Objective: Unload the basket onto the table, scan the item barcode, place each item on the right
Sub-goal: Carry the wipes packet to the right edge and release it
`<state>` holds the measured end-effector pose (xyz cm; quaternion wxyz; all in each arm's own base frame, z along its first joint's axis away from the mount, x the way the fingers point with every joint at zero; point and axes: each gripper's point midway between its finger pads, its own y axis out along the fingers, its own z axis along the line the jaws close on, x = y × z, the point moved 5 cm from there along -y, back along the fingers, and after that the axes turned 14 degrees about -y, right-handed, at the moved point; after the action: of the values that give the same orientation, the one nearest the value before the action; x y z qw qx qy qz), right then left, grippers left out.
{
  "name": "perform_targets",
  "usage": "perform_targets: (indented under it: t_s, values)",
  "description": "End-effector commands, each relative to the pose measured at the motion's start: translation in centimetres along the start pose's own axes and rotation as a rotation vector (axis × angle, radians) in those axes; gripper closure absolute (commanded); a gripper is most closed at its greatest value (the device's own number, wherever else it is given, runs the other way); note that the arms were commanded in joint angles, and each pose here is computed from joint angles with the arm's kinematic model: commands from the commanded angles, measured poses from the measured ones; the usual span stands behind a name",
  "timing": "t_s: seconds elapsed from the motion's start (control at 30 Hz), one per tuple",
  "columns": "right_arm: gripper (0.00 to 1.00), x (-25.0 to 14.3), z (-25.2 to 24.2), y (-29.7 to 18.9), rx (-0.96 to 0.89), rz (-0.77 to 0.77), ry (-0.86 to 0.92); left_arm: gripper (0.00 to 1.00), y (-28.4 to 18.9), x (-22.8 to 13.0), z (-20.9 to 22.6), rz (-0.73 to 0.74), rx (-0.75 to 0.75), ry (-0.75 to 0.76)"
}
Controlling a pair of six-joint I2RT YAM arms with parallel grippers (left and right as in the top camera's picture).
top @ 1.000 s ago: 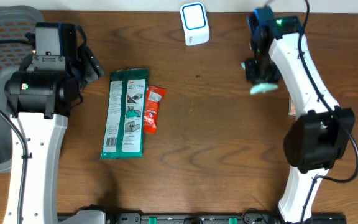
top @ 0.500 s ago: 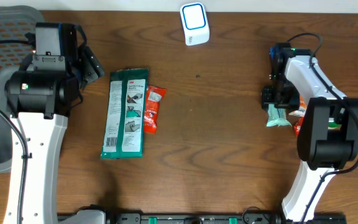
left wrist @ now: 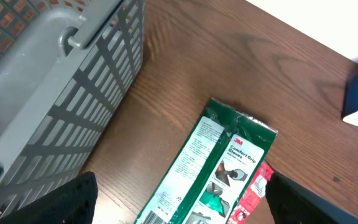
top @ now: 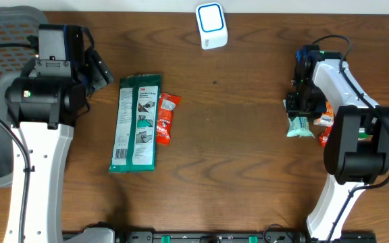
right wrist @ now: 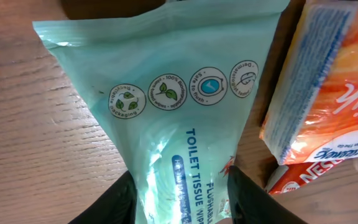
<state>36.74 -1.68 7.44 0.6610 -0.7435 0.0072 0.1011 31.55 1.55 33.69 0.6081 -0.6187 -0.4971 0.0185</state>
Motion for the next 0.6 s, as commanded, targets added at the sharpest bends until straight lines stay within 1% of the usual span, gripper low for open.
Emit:
perform_targets:
  t_s: [0.0,0.23,0.27,0.3,0.33,0.4,0.47,0.57]
  values:
    - [0.61,0.5,-0.2,-1.3,0.008,-0.04,-0.001,0.13,-0.2,0.5,0.0,-0.016,0.005,-0.004]
    - [0.57,0.4,-0.4,-2.3,0.008,-0.039,-0.005,0.13,-0.2,0.5,0.0,-0.016,0.006,-0.004]
    - [0.59,0.4,-0.3,-2.3,0.008,-0.035,-0.005,0.13,-0.2,0.5,0.0,-0.016,0.006,-0.004]
    - [0.64,0.3,-0.3,-2.2,0.009,-0.033,-0.005,0.13,-0.2,0.5,0.0,-0.016,0.005,-0.004]
    - [0.77,0.2,-0.3,-1.9,0.009,-0.029,-0.006,0.13,-0.2,0.5,0.0,-0.016,0.005,-0.004]
    - [0.88,0.1,-0.2,-1.6,0.01,-0.023,-0.007,0.13,-0.2,0.5,0.0,-0.016,0.005,-0.004]
    - [0.91,-0.1,-0.1,-0.6,0.01,-0.018,-0.007,0.13,-0.2,0.5,0.0,-0.016,0.005,-0.004]
    - [0.91,-0.5,0.1,1.2,0.003,-0.011,-0.007,0.13,-0.2,0.5,0.0,-0.016,0.006,-0.004]
